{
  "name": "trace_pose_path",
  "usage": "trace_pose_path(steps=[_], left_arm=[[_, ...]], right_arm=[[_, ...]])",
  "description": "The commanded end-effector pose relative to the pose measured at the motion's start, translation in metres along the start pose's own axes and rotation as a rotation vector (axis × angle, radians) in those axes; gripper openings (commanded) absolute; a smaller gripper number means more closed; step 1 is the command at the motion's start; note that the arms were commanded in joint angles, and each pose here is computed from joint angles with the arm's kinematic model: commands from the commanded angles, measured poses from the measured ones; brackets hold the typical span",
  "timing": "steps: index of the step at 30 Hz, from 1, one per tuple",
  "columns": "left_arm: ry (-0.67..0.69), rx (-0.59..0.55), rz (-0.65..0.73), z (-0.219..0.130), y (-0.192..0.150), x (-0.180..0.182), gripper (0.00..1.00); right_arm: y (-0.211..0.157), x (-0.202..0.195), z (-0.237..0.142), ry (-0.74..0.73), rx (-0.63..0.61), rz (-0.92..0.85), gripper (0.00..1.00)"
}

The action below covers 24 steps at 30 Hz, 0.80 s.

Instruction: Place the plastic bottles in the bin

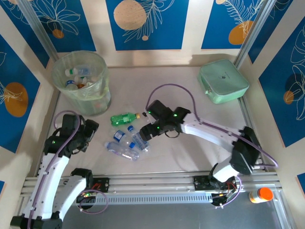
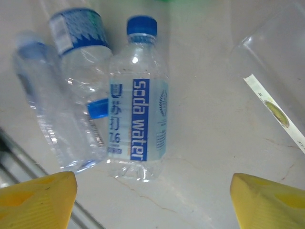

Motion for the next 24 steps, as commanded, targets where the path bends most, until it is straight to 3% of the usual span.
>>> trace_pose_path(steps=[1, 16, 24], left_arm=[[0.033, -0.037, 0.014, -0.010, -0.002, 0.009, 0.87], [-0.021, -0.044, 0.077, -0.022, -0.001, 0.004, 0.88], [-0.041, -0.031, 0.083, -0.016, -0.001, 0.001, 0.88]], right_arm=[[-0.003, 0.009, 0.019, -0.123, 0.126, -0.097, 0.86], [-0.003, 0.035, 0.091, -0.242, 0.340, -0.215, 0.86], [-0.007, 0.033, 0.098, -0.239, 0.351, -0.211, 0.67]])
Point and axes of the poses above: each hand's point on the last joint's axis, 136 mm out from that joint toward the fingers, its own z axis out along the fingers, its own x axis along the line the jaws close on, y = z × x, the point moved 10 cm from there along -z, back along the fingers, and after that the axes turned 4 degrees about z, right-handed, at the moved point
